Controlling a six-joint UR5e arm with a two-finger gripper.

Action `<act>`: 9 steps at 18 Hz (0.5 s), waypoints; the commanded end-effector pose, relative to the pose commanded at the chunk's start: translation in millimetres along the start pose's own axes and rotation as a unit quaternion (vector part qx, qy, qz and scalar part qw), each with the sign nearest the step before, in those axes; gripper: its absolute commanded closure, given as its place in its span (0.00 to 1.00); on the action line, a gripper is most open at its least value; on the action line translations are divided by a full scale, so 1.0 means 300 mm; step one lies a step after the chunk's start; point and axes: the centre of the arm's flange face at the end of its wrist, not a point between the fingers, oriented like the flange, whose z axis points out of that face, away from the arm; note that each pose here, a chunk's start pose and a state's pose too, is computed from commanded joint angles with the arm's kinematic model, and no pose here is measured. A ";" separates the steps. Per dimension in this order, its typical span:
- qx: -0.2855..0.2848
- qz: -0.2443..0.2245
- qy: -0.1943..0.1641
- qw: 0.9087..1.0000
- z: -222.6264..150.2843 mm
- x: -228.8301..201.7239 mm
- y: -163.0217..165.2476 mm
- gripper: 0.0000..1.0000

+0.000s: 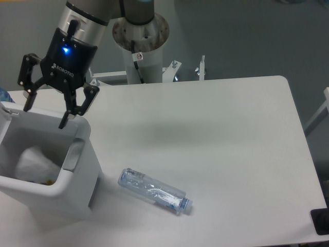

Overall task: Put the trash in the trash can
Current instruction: 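Open the gripper to drop the bag into the bin, then move the gripper to the cap end of the water bottle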

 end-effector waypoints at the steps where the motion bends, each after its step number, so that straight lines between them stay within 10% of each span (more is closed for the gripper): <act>1: 0.000 -0.003 -0.002 1.000 0.003 -0.016 0.001 0.00; 9: -0.004 -0.048 -0.067 0.997 -0.055 -0.232 0.028 0.00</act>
